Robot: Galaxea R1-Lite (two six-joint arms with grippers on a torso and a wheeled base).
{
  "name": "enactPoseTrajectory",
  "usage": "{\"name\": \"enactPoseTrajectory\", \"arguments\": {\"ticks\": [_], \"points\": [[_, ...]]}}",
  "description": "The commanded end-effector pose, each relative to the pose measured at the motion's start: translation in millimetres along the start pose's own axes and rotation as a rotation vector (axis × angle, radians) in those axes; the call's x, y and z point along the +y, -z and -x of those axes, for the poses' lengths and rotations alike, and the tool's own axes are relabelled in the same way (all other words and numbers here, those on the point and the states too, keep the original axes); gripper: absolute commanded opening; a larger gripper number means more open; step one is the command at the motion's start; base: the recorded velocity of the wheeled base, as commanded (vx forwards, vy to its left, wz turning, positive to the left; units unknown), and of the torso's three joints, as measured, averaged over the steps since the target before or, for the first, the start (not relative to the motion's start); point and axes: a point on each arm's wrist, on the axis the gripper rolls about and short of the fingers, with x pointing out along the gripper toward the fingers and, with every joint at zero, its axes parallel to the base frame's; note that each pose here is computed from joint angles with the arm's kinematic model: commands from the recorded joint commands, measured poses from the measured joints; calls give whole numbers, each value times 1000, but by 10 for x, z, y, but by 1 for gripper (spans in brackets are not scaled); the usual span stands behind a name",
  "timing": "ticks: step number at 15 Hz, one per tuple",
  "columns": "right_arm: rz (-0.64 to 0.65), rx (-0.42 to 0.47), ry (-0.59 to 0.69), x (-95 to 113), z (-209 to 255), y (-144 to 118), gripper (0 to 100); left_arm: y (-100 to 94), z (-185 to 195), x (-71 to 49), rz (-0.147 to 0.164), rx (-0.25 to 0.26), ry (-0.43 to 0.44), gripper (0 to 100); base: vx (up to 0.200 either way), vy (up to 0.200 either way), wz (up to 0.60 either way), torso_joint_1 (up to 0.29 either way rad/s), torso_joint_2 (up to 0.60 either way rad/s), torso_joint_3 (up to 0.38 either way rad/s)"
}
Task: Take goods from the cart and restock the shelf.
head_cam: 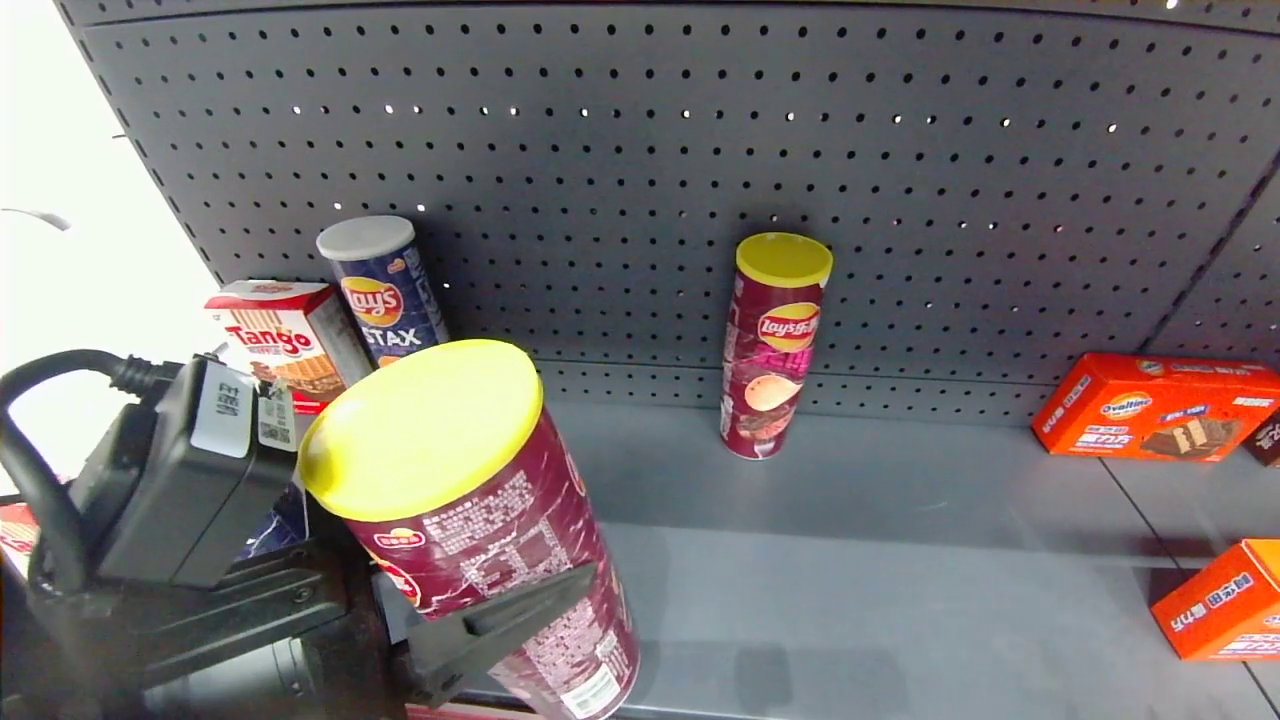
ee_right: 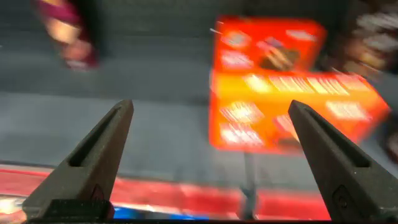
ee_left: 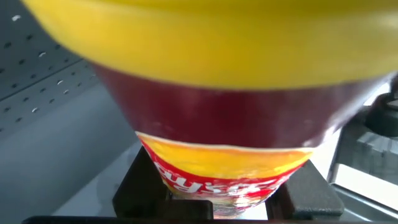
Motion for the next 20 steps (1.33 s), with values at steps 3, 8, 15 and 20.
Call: {"name": "enactPoseTrajectory", "arguments": {"ticks": [3, 8, 15, 20], "points": [[37, 139, -313, 73, -564, -434, 100, 20, 25, 78, 4, 6, -40, 0, 0, 0, 0, 0, 0, 0], [102, 113, -474, 231, -1385, -651, 100, 38, 17, 79, 6, 15, -40, 0, 0, 0, 0, 0, 0, 0], [101, 119, -756, 386, -2262, -680, 100, 69, -15, 82, 10, 31, -38, 0, 0, 0, 0, 0, 0, 0], [142, -29, -947, 486, -2819, -609, 100, 81, -24, 85, 11, 37, -43, 0, 0, 0, 0, 0, 0, 0]]}}
